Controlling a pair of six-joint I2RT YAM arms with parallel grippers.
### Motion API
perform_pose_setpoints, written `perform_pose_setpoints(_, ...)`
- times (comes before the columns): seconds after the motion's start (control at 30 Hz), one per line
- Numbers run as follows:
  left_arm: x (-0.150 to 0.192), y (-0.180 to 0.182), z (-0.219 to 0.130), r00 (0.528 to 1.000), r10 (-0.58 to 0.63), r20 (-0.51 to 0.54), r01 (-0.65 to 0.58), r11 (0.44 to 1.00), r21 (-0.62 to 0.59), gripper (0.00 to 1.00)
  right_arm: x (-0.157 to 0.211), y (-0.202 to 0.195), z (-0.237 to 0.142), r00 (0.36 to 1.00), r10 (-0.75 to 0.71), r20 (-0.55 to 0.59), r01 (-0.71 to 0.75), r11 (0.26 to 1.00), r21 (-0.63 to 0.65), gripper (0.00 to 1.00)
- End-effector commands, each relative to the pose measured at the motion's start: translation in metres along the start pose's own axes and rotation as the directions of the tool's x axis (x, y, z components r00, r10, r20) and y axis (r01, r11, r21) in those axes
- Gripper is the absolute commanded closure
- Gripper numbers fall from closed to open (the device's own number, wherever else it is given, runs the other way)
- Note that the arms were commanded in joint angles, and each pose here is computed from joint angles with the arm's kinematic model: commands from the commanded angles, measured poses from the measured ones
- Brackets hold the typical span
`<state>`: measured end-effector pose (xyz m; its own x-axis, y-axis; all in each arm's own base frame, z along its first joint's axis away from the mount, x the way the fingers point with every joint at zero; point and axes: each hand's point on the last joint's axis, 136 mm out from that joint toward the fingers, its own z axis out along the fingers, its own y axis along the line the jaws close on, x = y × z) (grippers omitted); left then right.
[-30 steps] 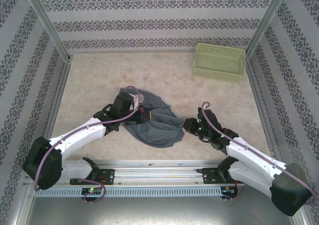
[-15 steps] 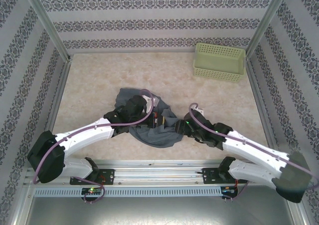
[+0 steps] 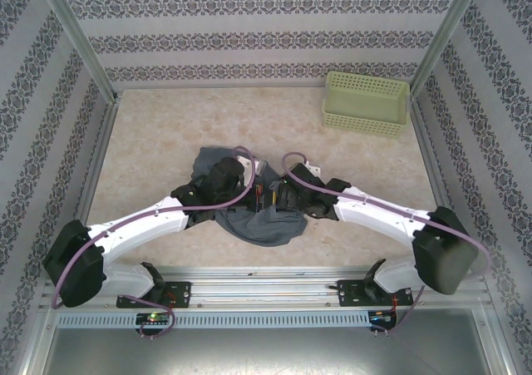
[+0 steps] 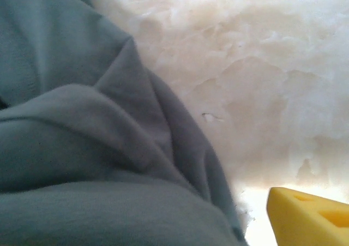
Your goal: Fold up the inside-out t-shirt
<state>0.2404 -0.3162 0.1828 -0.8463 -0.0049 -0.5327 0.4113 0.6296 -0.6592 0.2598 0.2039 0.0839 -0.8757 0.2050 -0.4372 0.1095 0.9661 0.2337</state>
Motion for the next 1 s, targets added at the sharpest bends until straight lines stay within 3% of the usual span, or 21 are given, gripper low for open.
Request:
perform_pose_setpoints(0.0,-0.014,-0.014,-0.012,0.998,0.043,0.041,-0.043,0.999,-0.003,1.00,0.004,-0.021,-0.001,1.000,-0.001,-0.002,0.001,0.995,0.102,0.22)
perform_pose_setpoints(0.3,-0.019,0.026,-0.016,0.999,0.024,0.040,-0.016,0.982,-0.187,1.00,0.036,-0.053,-0.021,0.999,-0.010,-0.045,0.017,0.987,0.158,0.29)
perform_pose_setpoints(0.63,-0.023,0.039,-0.020,0.999,0.016,0.049,-0.005,0.975,-0.221,1.00,0.045,-0.086,-0.036,1.000,0.015,0.004,-0.016,0.983,0.180,0.55)
perform_pose_setpoints(0.97,-0.017,0.035,-0.016,1.000,0.018,0.011,-0.016,0.983,-0.181,1.00,0.039,-0.078,-0.040,0.998,0.055,0.020,-0.056,0.998,0.040,0.89)
